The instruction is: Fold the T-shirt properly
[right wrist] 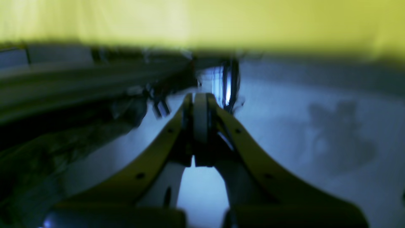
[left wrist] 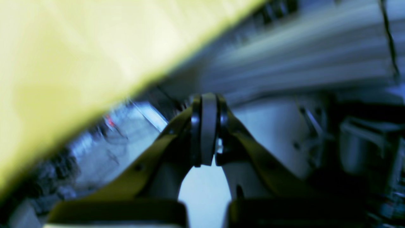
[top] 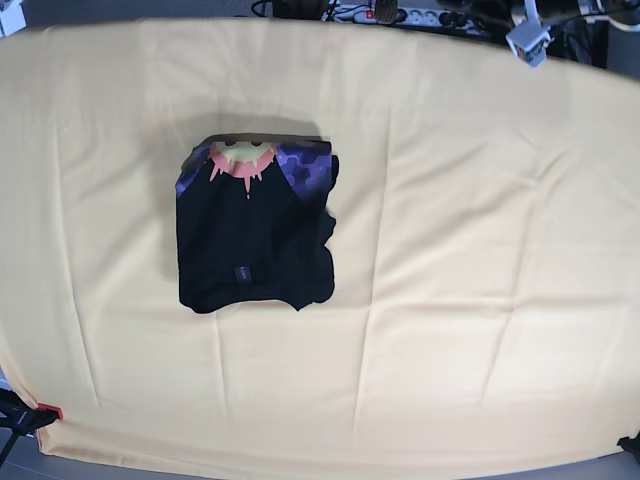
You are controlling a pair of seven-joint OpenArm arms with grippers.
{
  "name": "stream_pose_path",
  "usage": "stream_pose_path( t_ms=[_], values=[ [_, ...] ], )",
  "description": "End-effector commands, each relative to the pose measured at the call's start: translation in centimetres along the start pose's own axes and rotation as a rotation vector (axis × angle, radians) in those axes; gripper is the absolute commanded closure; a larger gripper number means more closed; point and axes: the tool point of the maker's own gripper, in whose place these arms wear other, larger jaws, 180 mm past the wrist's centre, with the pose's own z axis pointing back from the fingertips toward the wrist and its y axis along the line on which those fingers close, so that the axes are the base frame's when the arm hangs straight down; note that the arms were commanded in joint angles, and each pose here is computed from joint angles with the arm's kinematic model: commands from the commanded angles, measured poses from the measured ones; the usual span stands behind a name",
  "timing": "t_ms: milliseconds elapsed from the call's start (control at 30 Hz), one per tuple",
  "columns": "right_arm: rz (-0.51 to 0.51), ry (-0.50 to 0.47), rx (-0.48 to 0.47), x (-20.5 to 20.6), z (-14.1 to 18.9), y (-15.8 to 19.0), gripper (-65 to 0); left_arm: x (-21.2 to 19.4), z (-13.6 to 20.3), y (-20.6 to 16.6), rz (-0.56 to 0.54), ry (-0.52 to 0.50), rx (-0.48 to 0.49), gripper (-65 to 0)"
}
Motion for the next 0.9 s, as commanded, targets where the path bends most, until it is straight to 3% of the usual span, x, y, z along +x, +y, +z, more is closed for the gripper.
stream_pose_path(
  t_ms=[0, 167, 267, 367, 500, 667, 767, 867],
  values=[
    [-0.002, 0.037, -0.001, -0.9, 0.8, 0.2, 0.0, -1.0, 0.4, -1.0, 0.032, 0.030, -0.017, 0.0],
    [-0.042, 0.187, 0.058, -5.3, 1.3, 2.0, 0.0, -7.1, 1.0, -2.2, 0.187, 0.208, 0.010, 0.0],
    [-0.057, 0.227, 0.161, -6.5, -0.4, 4.2, 0.0, -9.5, 0.4, -1.2, 0.270, 0.220, 0.042, 0.0],
    [-0.086, 0.242, 0.175, -8.2, -2.8, 4.5, 0.0, -13.0, -1.2, -0.3, 0.364, 0.244, 0.048, 0.0],
    [-0.048, 0.315, 0.143, -10.9, -7.5, 2.5, 0.0, -17.0, -5.3, 3.1, 0.451, 0.270, 0.061, 0.0],
    [-0.069, 0.305, 0.105, -12.5, -15.0, -1.5, 0.0, -20.2, -10.9, 8.9, 0.561, 0.260, 0.100, 0.0],
    [-0.067, 0.324, 0.056, -13.9, -19.1, -3.9, 0.0, -21.6, -13.8, 12.5, 0.571, 0.248, 0.181, 0.0],
    [-0.051, 0.334, 0.018, -15.4, -22.1, -5.7, 0.0, -21.9, -15.8, 15.9, 0.523, 0.175, 0.283, 0.0]
  ],
)
